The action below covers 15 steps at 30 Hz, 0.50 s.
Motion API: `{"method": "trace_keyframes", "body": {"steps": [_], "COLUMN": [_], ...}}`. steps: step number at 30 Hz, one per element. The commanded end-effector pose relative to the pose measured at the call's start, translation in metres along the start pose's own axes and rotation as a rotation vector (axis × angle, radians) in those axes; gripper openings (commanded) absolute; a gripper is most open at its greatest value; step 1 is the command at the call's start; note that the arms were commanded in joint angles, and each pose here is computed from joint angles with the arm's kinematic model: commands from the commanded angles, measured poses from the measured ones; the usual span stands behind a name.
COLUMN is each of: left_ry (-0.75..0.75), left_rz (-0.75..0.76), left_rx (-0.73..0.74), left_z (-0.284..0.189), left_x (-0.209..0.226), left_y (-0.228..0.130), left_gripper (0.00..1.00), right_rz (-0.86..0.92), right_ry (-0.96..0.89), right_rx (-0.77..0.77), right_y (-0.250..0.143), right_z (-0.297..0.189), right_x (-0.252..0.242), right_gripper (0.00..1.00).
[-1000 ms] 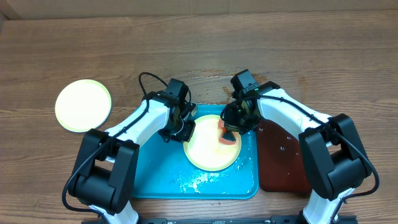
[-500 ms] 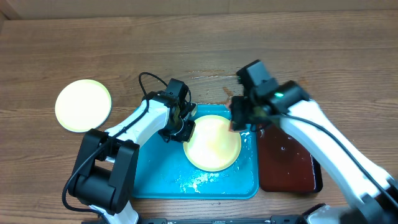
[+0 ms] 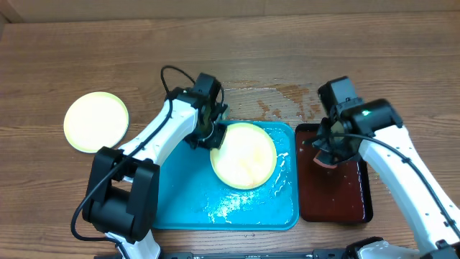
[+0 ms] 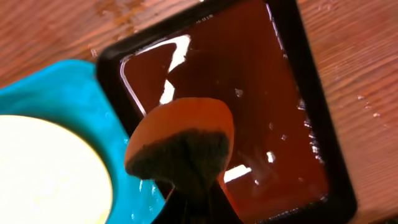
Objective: Clean dirty plates on tray and stack at the side
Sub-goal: 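Return the sponge to the brown tray with the right gripper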
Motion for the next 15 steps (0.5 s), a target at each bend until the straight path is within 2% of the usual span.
{"method": "trace_keyframes", "body": {"steps": [1,6,14,15], "left_ry": [0.012,0.016,0.017,0.018], "left_rz": [0.020,0.016,0.015,0.015], "left_rx": [-0.008,0.006,0.010,0.011], "left_z": [-0.003,-0.003,-0.003,-0.003], "left_x": [-0.001,0.000,0.000,0.000], "left_y": [0.004,0.002,0.001,0.001], "left_gripper": [0.04,0.04,0.04,0.04], "right_rz": [0.049,0.102,0.133,0.133], "right_ry": [0.007,0.018,-0.008,-0.008], "right_rx": [0.042,0.085,0.090,0.094], "right_y": [-0.009,-0.024,-0.027,-0.026], "right_z": [0.031,0.079,0.108,0.110], "right_x": [0.001,0.003,0.003,0.004], "right_gripper": [0.04,0.04,0.04,0.10]}}
Point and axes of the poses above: each gripper's point midway between its finger pads, its own z axis out along the fingers, its own x axis along the line the jaws close on, y = z × x, the point moved 9 cm from there along -z, back along the fingers, and after that the axes turned 13 degrees about -z, right-handed, at the moved point
